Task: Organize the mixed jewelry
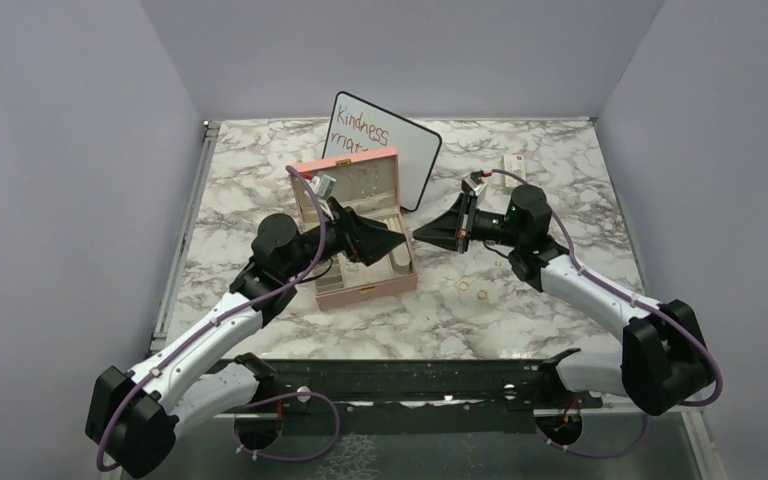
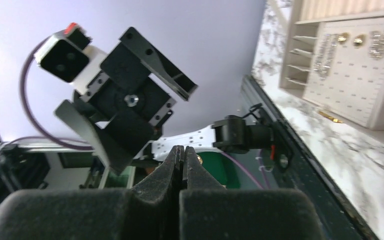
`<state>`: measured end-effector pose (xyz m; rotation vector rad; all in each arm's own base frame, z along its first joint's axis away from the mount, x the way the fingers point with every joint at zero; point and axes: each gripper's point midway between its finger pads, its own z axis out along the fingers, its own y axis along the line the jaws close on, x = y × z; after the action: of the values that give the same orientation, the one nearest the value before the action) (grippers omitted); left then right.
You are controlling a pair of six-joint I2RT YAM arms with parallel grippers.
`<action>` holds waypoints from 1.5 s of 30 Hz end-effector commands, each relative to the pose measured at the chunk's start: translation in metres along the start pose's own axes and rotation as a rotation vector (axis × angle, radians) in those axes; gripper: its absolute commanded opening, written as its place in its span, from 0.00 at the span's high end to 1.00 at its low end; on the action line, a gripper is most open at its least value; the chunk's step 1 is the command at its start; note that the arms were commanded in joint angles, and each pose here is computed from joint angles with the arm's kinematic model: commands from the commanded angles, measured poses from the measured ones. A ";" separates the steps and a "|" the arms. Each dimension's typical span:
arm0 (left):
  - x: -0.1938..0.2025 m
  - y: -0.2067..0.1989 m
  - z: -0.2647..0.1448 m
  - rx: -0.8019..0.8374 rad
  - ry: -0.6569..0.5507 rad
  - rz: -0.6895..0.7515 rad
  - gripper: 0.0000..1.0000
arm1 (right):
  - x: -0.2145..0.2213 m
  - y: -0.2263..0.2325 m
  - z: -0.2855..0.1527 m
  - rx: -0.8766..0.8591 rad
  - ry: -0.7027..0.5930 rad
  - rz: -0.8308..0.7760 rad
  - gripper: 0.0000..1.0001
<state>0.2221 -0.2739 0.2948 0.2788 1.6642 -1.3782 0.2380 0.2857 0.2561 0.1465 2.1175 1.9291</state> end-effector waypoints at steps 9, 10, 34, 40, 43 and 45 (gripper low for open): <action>0.004 -0.032 0.016 0.160 0.067 -0.048 0.34 | 0.007 0.040 -0.011 -0.174 0.006 0.075 0.99; 0.007 -0.031 0.018 0.159 0.071 -0.052 0.34 | 0.007 0.040 -0.011 -0.177 0.005 0.081 0.99; 0.017 -0.034 0.030 0.190 0.102 -0.058 0.70 | 0.008 0.036 -0.014 -0.194 -0.004 0.178 0.99; 0.016 -0.033 0.030 0.182 0.096 -0.055 0.82 | 0.008 0.034 -0.014 -0.193 -0.009 0.183 0.99; 0.016 -0.031 0.031 0.173 0.094 -0.053 0.88 | 0.008 0.033 -0.014 -0.189 -0.012 0.184 0.99; 0.015 -0.030 0.030 0.164 0.090 -0.051 0.91 | 0.008 0.032 -0.014 -0.187 -0.014 0.186 0.99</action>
<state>0.2104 -0.3154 0.2899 0.3736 1.6989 -1.5648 0.2236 0.2805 0.2819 0.3412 2.0110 2.2150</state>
